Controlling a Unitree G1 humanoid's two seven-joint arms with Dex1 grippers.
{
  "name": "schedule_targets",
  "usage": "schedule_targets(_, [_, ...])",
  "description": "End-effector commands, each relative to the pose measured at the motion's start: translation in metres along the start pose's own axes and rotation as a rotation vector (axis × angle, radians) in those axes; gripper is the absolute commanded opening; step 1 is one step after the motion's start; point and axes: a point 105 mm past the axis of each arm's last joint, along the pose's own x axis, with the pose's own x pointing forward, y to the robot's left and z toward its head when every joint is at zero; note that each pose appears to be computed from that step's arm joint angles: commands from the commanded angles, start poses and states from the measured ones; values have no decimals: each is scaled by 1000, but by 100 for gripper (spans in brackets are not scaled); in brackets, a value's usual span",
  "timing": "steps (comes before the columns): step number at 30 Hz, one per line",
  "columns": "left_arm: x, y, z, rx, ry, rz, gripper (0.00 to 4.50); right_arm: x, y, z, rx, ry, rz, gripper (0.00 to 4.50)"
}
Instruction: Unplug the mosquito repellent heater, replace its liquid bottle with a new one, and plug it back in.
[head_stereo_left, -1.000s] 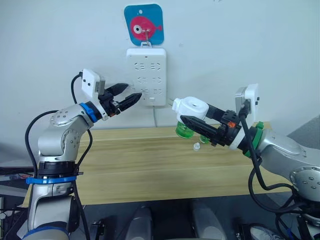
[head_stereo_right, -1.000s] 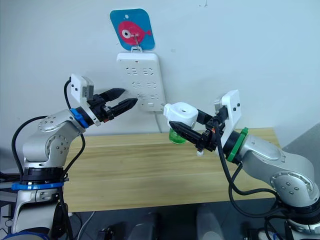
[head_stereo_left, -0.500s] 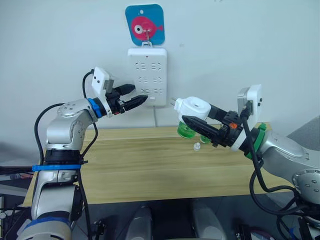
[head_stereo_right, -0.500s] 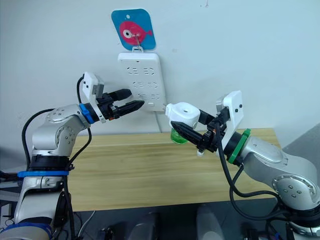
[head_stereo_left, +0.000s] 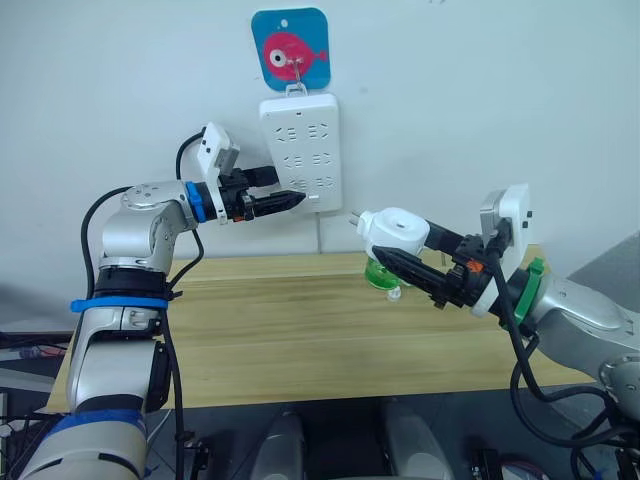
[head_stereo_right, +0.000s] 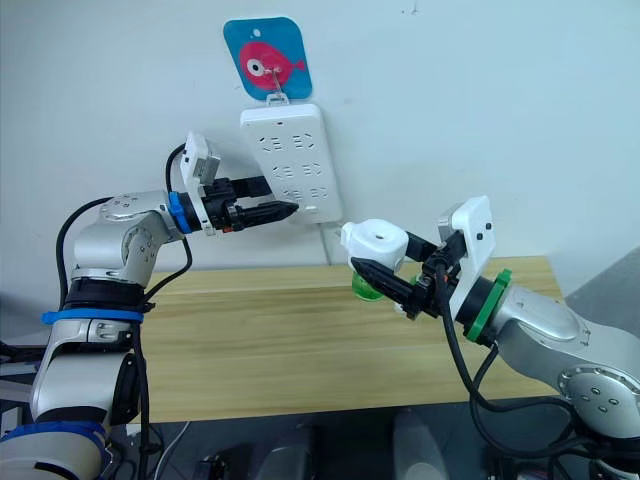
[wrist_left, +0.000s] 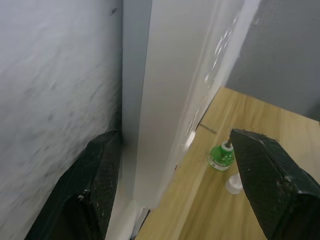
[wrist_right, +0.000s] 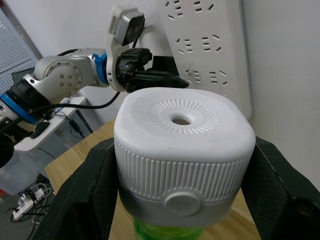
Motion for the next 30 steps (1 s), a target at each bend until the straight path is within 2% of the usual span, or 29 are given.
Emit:
schedule_targets(1, [4, -18, 24, 68, -34, -105, 355, -4, 11, 9, -33, -29, 49, 302])
schedule_targets(13, [-7, -16, 32, 55, -65, -17, 355, -4, 8, 7, -48, -25, 32, 302])
schedule_targets(17, [-9, -19, 29, 31, -59, -25, 277, -2, 8, 8, -44, -31, 32, 302])
schedule_targets(21, [-6, -23, 29, 35, -57, -44, 149, 3, 8, 9, -41, -40, 31, 302])
schedule_targets(22, [-5, -24, 31, 35, -62, -48, 130, 4, 8, 8, -47, -39, 26, 302])
schedule_targets(30, [-4, -31, 27, 19, -50, -55, 131, 34, -13, 4, -185, 18, -156, 302])
